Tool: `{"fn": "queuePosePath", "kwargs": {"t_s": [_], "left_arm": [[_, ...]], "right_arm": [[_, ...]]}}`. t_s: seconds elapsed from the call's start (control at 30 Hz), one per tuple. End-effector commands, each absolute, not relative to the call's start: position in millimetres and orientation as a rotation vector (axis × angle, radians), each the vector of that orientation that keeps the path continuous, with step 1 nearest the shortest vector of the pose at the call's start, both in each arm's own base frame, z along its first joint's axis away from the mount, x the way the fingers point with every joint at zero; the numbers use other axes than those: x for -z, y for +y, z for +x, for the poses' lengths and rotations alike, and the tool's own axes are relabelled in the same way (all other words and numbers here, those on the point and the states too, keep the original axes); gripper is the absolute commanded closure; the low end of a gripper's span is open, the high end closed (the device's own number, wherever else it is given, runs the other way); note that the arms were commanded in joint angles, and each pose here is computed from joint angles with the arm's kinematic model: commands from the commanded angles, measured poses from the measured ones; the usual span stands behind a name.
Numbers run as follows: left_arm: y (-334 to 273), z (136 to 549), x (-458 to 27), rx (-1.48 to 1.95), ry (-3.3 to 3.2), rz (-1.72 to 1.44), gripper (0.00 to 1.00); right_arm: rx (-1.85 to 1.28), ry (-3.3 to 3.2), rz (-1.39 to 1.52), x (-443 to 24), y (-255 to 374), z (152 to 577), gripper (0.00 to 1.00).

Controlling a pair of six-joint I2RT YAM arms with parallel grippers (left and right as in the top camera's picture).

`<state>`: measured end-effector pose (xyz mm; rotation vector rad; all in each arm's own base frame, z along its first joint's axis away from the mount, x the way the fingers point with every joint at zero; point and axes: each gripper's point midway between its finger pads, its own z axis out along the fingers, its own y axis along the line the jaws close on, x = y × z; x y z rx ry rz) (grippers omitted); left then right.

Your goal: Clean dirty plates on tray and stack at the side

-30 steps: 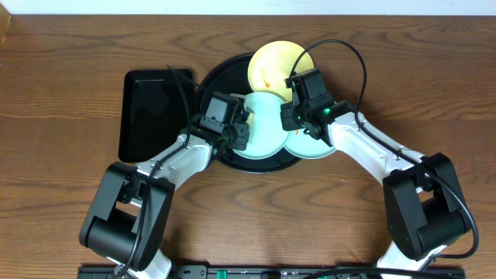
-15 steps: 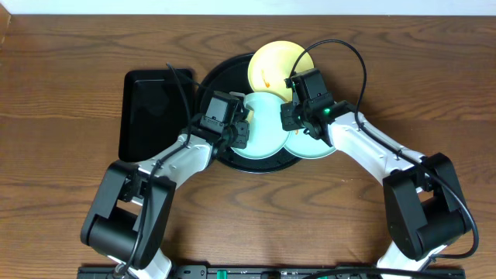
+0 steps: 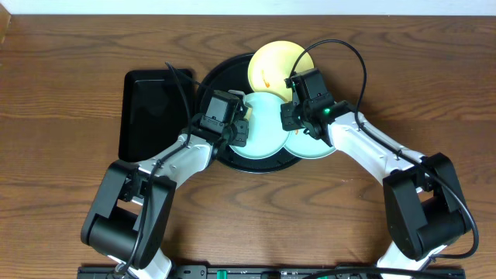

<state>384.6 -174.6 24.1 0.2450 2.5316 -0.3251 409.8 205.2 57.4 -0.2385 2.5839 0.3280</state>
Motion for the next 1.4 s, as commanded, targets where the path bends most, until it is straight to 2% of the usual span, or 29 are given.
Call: {"fn": "queuePosePath", "kwargs": {"t_s": [0.0,0.5,0.73,1.37], "left_arm": [[-170.6,382.3,-14.3,0.302,2.550,0.219,0.93],[-172.5,388.7,-2.9,0.299,2.539,0.222,0.93],[-170.8,405.8,-13.9,0.280,2.459,0.195,0.93],[-173.4,412.9,-11.6,0.289,2.431,0.192,0.92]], "right_arm": [[-0.320,2.547,-0.255,-71.0,209.1,412.2,0.99],[-0.320,2.548,-0.255,-71.0,209.1,412.1,0.99],[-0.320,2.548,-0.255,-71.0,209.1,412.1,0.99],[-0.320,2.550,-0.255,-70.7,208.9,411.8,0.99]]}}
